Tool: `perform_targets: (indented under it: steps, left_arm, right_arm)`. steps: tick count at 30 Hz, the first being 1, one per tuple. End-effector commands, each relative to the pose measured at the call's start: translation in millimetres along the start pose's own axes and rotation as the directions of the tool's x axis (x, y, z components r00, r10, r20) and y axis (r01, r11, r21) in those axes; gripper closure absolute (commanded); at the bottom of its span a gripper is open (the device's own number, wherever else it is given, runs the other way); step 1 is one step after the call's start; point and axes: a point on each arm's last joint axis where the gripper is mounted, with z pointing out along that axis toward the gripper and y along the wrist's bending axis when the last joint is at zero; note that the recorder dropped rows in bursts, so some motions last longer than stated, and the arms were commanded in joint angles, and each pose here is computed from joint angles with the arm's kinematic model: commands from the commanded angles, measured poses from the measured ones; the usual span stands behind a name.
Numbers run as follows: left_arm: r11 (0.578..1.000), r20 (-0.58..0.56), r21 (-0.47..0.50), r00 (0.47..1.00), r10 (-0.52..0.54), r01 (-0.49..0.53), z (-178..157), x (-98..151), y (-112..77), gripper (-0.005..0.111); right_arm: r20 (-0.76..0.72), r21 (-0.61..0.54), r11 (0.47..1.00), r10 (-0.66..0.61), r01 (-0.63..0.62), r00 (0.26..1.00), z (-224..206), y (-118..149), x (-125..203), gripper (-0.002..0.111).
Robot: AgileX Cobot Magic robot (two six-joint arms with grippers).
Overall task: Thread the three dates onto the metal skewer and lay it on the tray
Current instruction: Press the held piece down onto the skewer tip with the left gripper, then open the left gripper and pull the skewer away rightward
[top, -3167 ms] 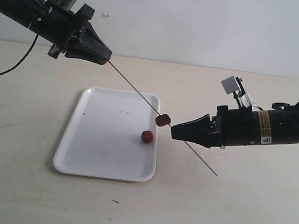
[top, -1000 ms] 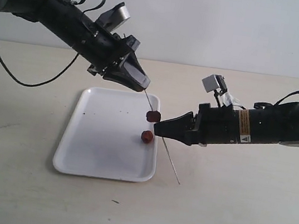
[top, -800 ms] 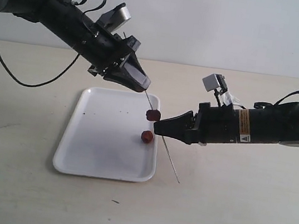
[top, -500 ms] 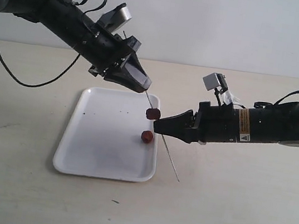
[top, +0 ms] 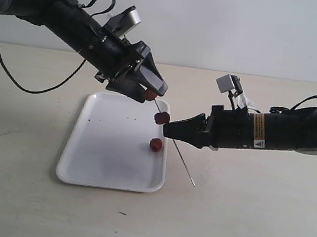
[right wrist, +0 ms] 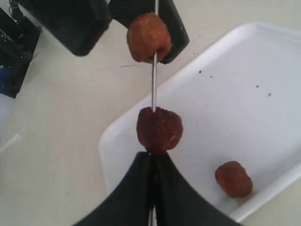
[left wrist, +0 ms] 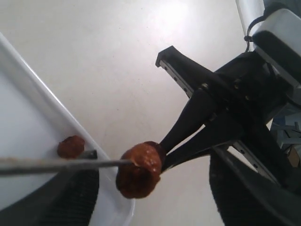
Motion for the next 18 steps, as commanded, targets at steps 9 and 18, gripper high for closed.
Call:
perform_targets:
  steps: [9,18]
  left_arm:
    - [0.992,0.021,-0.004,0.992,0.127,-0.127,-19,-3,-20.4,0.041]
    - [0.976,0.001,-0.080,0.979,0.205,-0.205,-38,-2,-36.0,0.041]
  right_arm:
    - [0.140,0.033,0.999,0.037,-0.042,0.989,-2,-1,-18,0.108]
    - [0.202,0.057,0.996,0.062,-0.075,0.977,-3,-3,-24,0.108]
